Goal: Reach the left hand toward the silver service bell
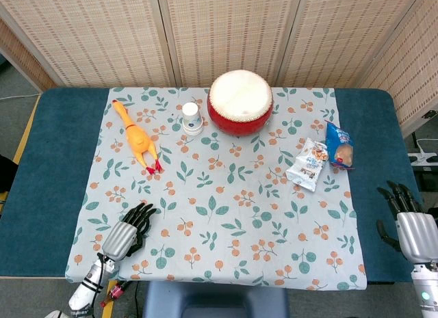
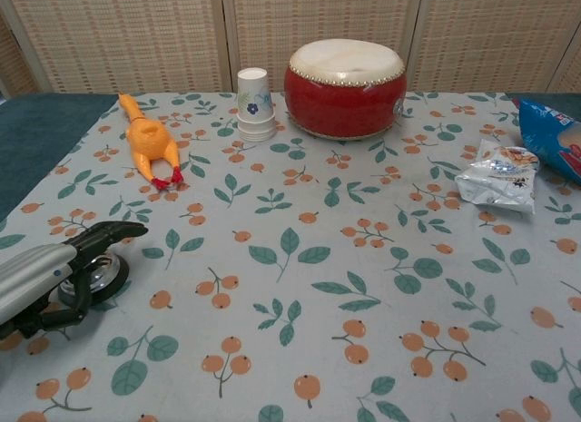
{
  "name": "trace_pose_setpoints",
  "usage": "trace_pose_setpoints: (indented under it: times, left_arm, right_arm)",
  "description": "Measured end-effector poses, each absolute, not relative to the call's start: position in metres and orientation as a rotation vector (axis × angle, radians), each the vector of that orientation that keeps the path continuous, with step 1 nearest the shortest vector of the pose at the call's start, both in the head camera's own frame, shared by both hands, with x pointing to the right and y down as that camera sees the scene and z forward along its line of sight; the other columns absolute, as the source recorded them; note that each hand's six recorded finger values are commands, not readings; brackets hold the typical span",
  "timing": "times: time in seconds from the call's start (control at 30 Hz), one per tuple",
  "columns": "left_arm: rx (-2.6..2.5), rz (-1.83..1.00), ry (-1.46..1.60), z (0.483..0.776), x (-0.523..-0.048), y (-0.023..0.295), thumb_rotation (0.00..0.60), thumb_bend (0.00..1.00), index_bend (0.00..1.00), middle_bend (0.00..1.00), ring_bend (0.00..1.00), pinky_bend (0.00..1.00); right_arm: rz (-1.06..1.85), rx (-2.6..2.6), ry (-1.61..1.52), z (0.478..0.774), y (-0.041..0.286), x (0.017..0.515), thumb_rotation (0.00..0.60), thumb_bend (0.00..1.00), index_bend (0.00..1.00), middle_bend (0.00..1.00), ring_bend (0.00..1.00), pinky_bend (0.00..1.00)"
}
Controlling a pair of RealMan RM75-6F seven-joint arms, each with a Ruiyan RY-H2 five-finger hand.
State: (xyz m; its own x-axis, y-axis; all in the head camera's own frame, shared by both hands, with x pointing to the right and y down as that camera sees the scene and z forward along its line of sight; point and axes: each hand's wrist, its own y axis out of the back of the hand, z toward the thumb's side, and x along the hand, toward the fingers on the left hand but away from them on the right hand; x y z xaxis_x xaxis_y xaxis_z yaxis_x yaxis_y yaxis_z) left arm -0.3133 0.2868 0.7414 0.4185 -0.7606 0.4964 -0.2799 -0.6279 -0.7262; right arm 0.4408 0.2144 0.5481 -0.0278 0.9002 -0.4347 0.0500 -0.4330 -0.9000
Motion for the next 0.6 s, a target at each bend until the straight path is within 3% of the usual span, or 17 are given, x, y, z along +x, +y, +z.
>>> trace_pose_setpoints:
  times: [0.2, 0.3, 0.47, 0.6]
  left_arm:
    - [-2.016, -1.068, 0.908, 0.704, -0.326, 0.266, 0.6, 1.0, 0.0, 0.0, 0.0, 0.1]
    - [-1.914, -1.079, 0.874, 0.678, -0.345, 0.255, 0.6, 1.0, 0.01, 0.01, 0.01, 0.16]
    - [-1.701, -1.228, 0.806, 0.633, -0.4, 0.243, 0.6, 1.0, 0.1, 0.17, 0.11, 0.25]
    - [-1.614, -1.383, 0.842, 0.618, -0.438, 0.246, 0.6, 1.0, 0.09, 0.17, 0.13, 0.26]
  right_arm:
    - [1.549, -1.555, -1.018, 0.55, 0.214, 0.44, 0.6, 0.38, 0.15, 0.03, 0.0, 0.25]
    - [1.557, -1.556, -1.018, 0.551, 0.212, 0.441, 0.6, 0.38, 0.15, 0.03, 0.0, 0.25]
    - [1.561, -1.544, -1.021, 0.552, 0.211, 0.441, 0.6, 0.38, 0.15, 0.03, 0.0, 0.25]
    - [1.544, -1.516, -1.04, 0.549, 0.211, 0.44, 0.6, 0.38, 0.15, 0.03, 0.0, 0.25]
